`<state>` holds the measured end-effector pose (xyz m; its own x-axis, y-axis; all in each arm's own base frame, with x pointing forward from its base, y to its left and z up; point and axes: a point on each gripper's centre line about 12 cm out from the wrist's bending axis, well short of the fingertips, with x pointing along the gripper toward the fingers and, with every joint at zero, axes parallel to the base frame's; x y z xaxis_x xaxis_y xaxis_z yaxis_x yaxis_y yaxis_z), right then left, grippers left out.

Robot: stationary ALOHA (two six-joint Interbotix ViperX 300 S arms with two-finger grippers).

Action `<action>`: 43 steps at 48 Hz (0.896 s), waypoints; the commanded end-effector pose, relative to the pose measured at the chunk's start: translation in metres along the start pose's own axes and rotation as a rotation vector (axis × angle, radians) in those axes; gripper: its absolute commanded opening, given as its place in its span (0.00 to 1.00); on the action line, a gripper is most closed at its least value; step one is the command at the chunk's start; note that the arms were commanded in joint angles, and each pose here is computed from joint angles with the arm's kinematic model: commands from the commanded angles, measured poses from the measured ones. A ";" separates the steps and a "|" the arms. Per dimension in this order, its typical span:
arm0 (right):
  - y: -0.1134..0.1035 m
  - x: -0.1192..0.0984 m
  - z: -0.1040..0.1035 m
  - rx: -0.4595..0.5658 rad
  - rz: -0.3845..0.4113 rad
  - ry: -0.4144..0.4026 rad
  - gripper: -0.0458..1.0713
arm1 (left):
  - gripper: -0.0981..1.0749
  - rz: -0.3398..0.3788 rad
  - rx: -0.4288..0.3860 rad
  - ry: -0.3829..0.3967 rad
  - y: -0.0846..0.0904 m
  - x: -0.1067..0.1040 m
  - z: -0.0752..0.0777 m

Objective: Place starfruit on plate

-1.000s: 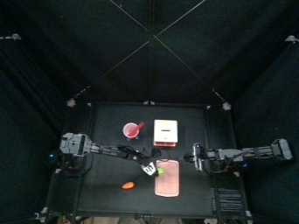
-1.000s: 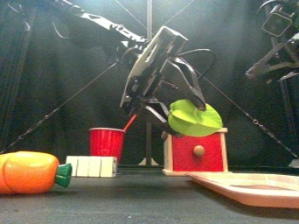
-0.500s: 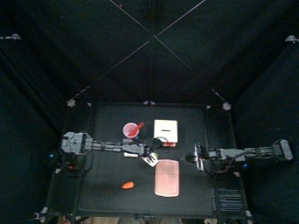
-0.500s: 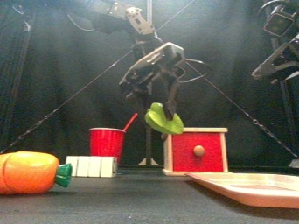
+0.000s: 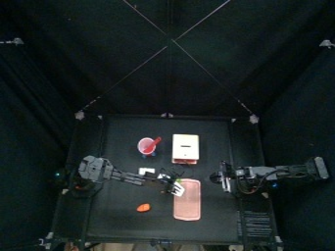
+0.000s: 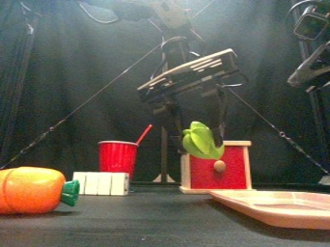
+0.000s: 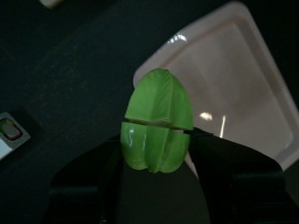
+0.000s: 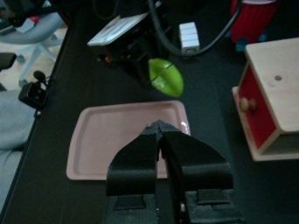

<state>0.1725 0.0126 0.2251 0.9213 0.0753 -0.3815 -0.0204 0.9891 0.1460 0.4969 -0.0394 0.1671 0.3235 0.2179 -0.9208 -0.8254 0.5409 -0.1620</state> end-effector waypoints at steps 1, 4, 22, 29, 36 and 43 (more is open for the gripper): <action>0.005 -0.001 0.005 -0.009 0.022 0.008 0.06 | 0.52 -0.042 -0.090 -0.070 -0.012 -0.016 0.008; 0.006 0.000 0.002 -0.017 0.028 0.021 0.06 | 0.52 -0.040 -0.156 -0.090 -0.015 -0.013 0.004; 0.006 -0.001 0.007 -0.052 0.020 0.010 0.06 | 0.52 -0.065 -0.437 -0.182 -0.041 0.002 -0.046; 0.005 -0.002 0.008 -0.063 0.015 0.006 0.06 | 0.52 -0.073 -0.455 -0.189 -0.047 0.003 -0.054; 0.005 -0.002 0.008 -0.065 0.015 0.006 0.06 | 0.52 -0.077 -0.448 -0.185 -0.055 0.010 -0.060; 0.005 -0.002 0.008 -0.061 0.014 0.006 0.06 | 0.54 -0.080 -0.448 -0.187 -0.059 0.014 -0.060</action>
<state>0.1705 0.0160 0.2227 0.9074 0.0901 -0.4105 -0.0558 0.9939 0.0948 0.5147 -0.1166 0.1234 0.3951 0.3616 -0.8445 -0.9185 0.1721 -0.3560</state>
